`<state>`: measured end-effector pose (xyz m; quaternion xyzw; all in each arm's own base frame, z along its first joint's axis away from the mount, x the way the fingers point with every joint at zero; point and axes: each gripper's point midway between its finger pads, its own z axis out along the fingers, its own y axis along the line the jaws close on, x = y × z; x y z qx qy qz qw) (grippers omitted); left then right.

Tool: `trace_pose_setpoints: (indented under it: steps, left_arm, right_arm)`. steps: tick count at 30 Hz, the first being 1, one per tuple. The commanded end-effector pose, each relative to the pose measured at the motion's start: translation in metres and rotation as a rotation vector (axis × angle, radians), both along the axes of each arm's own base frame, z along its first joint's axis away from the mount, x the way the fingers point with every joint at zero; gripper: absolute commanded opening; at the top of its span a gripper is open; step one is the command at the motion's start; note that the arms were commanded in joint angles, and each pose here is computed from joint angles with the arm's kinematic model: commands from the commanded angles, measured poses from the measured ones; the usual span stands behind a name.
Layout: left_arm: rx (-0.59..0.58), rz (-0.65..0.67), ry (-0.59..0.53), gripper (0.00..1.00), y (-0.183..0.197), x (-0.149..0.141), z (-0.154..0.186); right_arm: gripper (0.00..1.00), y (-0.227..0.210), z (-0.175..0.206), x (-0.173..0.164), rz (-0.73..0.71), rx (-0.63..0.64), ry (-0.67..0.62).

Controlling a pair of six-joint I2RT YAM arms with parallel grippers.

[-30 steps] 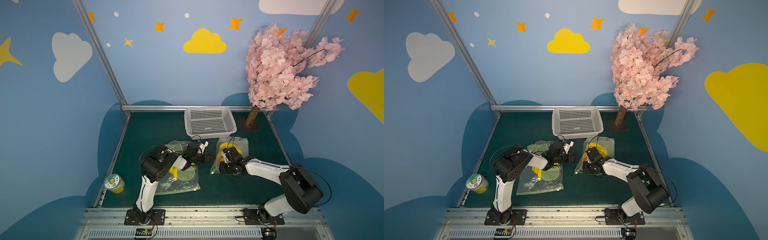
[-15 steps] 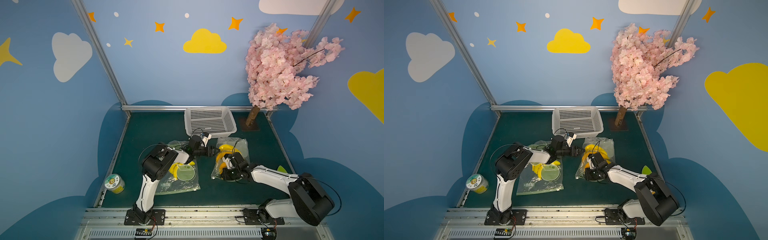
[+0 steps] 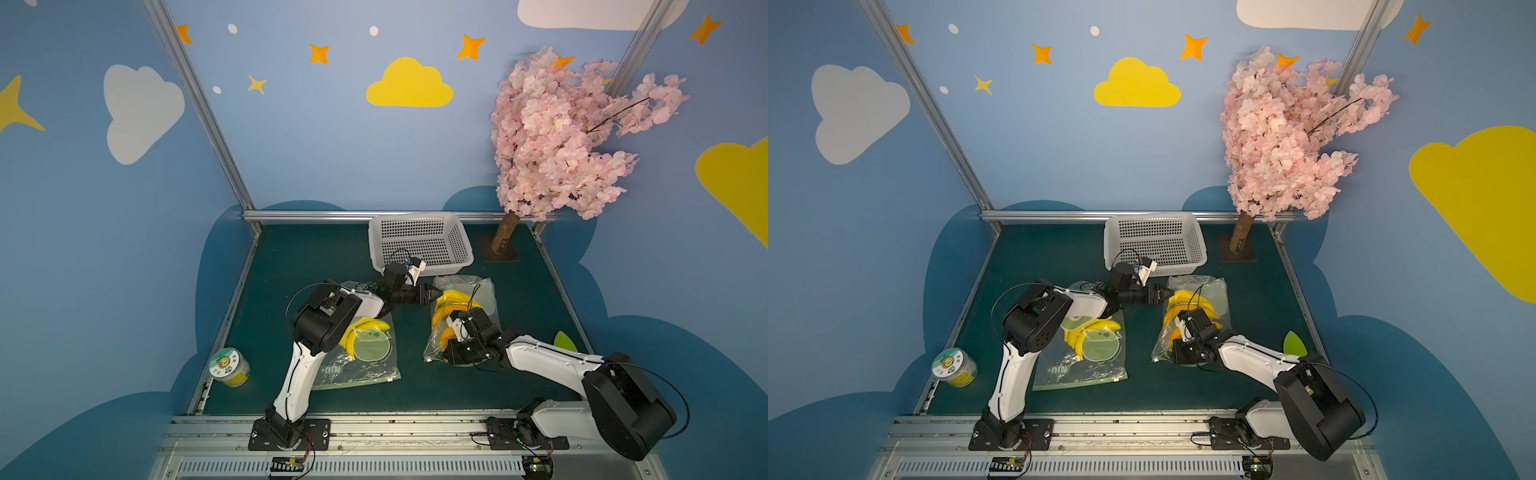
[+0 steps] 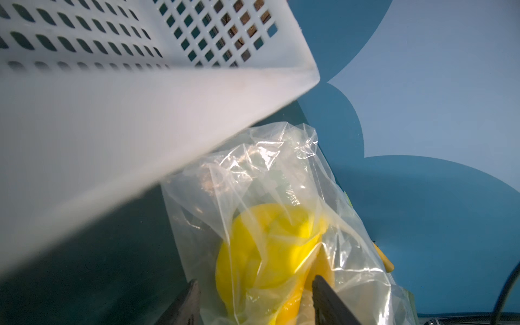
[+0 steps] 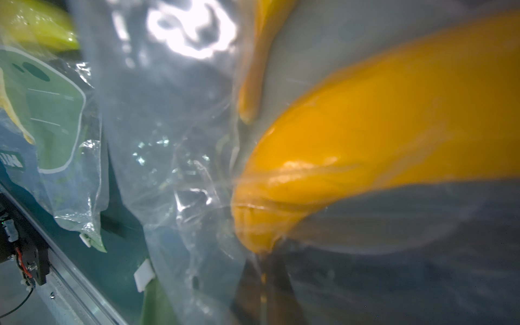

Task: Open the zip-top bag and take out the banana
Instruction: Pick up the banana from the zipper food storage bag.

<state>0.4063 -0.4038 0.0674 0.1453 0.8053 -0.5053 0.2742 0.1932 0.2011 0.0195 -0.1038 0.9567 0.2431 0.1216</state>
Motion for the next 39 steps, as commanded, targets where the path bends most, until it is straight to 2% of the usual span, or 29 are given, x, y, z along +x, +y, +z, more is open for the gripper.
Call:
trace_pose_setpoints:
  steps: [1, 5, 9, 12, 17, 25, 33, 39]
  left_arm:
    - [-0.003, 0.013, 0.059, 0.60, 0.004, 0.004, -0.019]
    - [-0.011, 0.003, 0.076, 0.49, 0.002, 0.004, -0.024]
    - [-0.037, -0.005, 0.073, 0.25, 0.000, 0.003, -0.020]
    - [-0.055, -0.008, 0.067, 0.03, -0.001, 0.002, -0.016]
    - [-0.062, 0.033, 0.042, 0.03, 0.009, 0.005, -0.010]
    - [-0.010, 0.170, -0.037, 0.03, 0.050, 0.016, 0.003]
    - [0.008, 0.250, -0.093, 0.03, 0.061, 0.023, 0.012]
    - [0.031, 0.292, -0.136, 0.03, 0.065, 0.034, 0.019]
  right_arm:
    - [0.00, -0.006, -0.010, -0.014, 0.017, -0.016, 0.047]
    - [0.00, -0.006, -0.010, -0.013, 0.024, -0.017, 0.045]
    - [0.00, -0.005, -0.010, -0.012, 0.025, -0.020, 0.043]
    - [0.00, -0.004, -0.009, -0.011, 0.032, -0.018, 0.042]
    - [0.00, -0.001, -0.005, -0.012, 0.057, -0.012, 0.050]
    - [0.00, 0.008, 0.022, -0.023, 0.142, 0.046, 0.062]
    - [0.00, 0.015, 0.051, -0.039, 0.223, 0.116, 0.079]
    - [0.00, 0.024, 0.066, -0.070, 0.331, 0.197, 0.214]
